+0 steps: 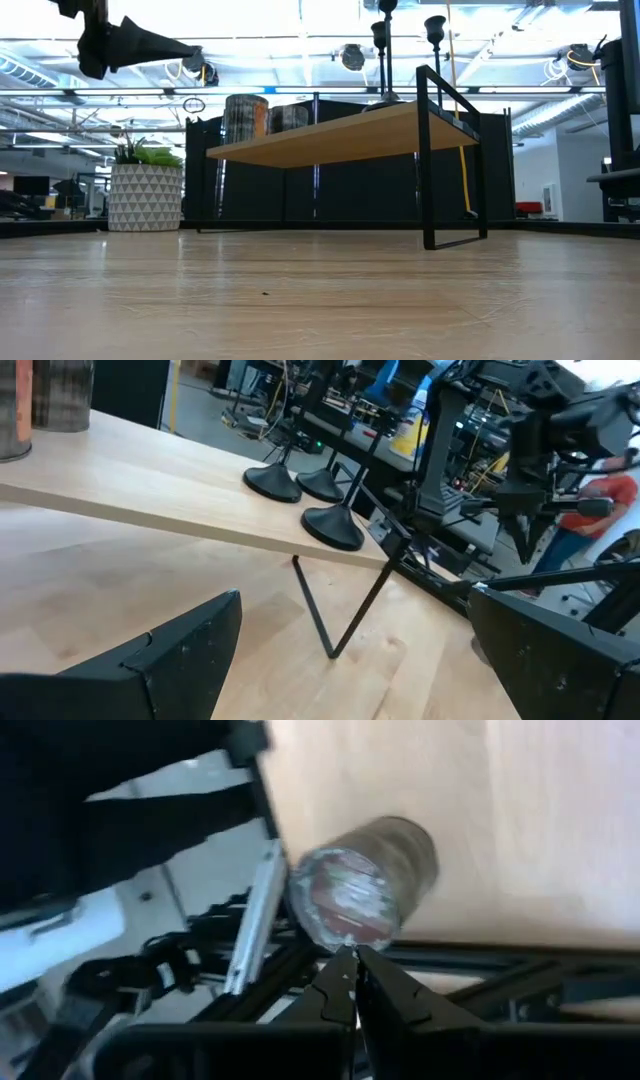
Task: Pick & Place candle stick holders
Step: Put the white scented candle on the shelf
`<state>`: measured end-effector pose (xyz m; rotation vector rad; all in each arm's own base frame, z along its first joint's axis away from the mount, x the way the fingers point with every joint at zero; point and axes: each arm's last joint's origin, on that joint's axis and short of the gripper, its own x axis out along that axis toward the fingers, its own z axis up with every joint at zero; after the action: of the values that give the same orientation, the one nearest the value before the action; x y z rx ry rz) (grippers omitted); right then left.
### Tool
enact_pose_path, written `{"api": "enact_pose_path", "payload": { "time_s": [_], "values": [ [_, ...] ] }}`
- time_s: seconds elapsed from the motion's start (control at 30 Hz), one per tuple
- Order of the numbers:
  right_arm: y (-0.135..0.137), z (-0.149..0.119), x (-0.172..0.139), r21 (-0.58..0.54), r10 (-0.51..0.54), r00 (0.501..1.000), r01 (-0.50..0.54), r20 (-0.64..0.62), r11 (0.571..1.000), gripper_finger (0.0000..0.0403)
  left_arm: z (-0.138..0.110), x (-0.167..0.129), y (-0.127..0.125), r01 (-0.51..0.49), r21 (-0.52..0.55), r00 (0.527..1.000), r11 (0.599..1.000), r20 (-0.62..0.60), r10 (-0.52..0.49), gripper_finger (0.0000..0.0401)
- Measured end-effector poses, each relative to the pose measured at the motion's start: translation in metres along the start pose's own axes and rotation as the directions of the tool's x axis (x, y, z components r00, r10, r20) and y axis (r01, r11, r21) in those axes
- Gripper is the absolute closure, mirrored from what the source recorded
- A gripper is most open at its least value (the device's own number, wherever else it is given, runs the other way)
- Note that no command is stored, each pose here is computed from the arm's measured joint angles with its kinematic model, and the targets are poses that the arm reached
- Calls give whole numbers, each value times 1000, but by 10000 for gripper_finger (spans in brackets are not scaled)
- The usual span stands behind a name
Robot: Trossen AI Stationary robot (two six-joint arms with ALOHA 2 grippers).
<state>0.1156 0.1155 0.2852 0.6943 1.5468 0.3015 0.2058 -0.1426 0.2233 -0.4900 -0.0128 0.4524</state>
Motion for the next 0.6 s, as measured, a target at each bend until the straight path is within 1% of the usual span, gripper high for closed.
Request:
{"api": "enact_pose_path", "payload": {
  "time_s": [0.07, 0.17, 0.37, 0.5, 0.6],
  "values": [
    [4, -3, 5, 29, -40, 999, 40, 3, 999, 403, -1, 0, 1, -4, 9, 1000, 1000, -3, 4, 6],
    [13, -6, 15, 83, -68, 998, 68, -2, 994, 403, -1, 0, 1, -6, 10, 1000, 1000, -6, 6, 6],
    [21, -16, 35, 223, -116, 989, 133, -91, 966, 403, -1, 0, 1, -7, 17, 1000, 1000, -6, 7, 6],
    [23, -20, 37, 236, -121, 986, 145, -112, 961, 403, -1, 0, 1, -2, 20, 1000, 1000, -10, 2, 6],
    [24, -20, 37, 219, -110, 988, 131, -108, 967, 403, -2, 0, 1, 5, 19, 1000, 1000, -16, -5, 6]
  ]
}}
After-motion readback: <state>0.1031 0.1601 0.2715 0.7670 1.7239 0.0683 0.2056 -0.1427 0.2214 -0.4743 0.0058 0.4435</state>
